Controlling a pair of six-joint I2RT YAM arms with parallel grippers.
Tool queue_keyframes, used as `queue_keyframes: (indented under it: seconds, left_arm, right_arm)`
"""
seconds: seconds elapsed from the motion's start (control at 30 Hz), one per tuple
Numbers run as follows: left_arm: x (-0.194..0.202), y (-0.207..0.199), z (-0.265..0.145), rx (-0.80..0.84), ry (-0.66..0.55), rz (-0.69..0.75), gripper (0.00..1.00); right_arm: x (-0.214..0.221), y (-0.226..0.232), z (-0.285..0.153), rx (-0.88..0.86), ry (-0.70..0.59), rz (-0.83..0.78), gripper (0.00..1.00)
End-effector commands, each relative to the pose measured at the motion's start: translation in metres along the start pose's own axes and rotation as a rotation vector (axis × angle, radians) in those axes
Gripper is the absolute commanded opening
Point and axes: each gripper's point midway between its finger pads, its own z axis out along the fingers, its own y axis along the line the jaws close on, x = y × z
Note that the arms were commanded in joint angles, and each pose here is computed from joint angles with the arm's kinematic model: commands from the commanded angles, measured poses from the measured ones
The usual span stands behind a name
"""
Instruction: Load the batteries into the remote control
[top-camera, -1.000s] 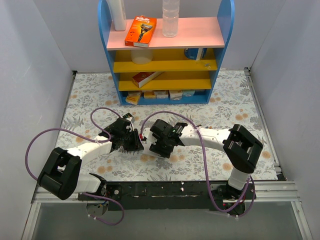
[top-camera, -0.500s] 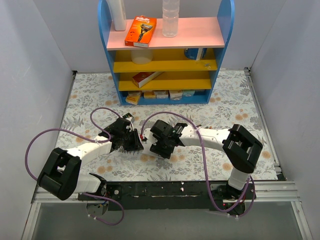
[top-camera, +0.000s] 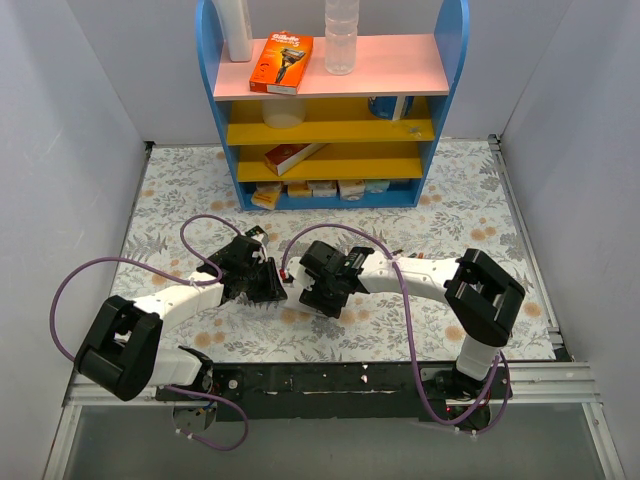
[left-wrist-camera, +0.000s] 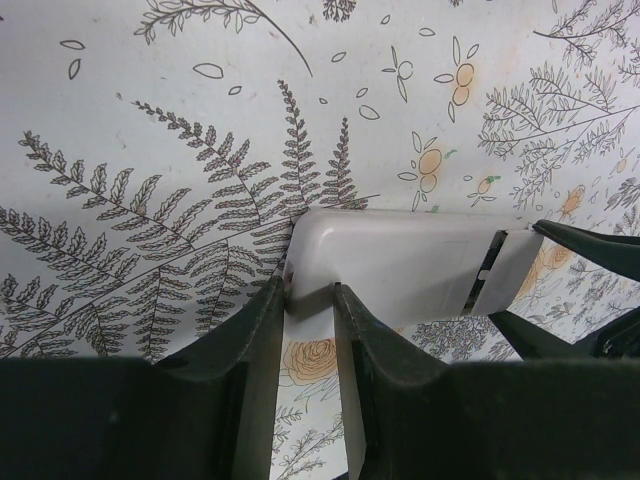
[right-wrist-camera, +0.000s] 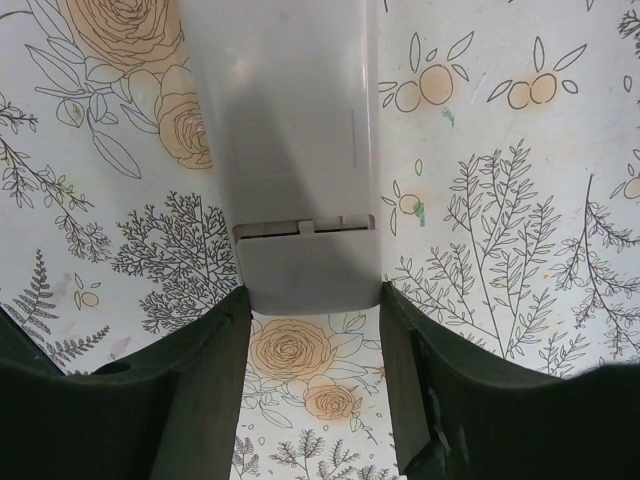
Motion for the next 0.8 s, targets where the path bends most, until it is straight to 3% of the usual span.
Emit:
queue_keyframes:
  seconds: [0.0, 0.77]
  left_arm:
    - [0.0111, 0.0061, -0.0008, -0.02, 0.035, -0.002, 0.24]
    - [0.0115, 0.0061, -0.0016, -0.02, 0.035, -0.003, 0.24]
  right_arm:
    - [0.01, 0.0007, 0.0085, 0.002, 0.04, 0.009, 0.54]
    - [0.001, 0.0, 0.0037, 0.002, 0.016, 0.009, 0.65]
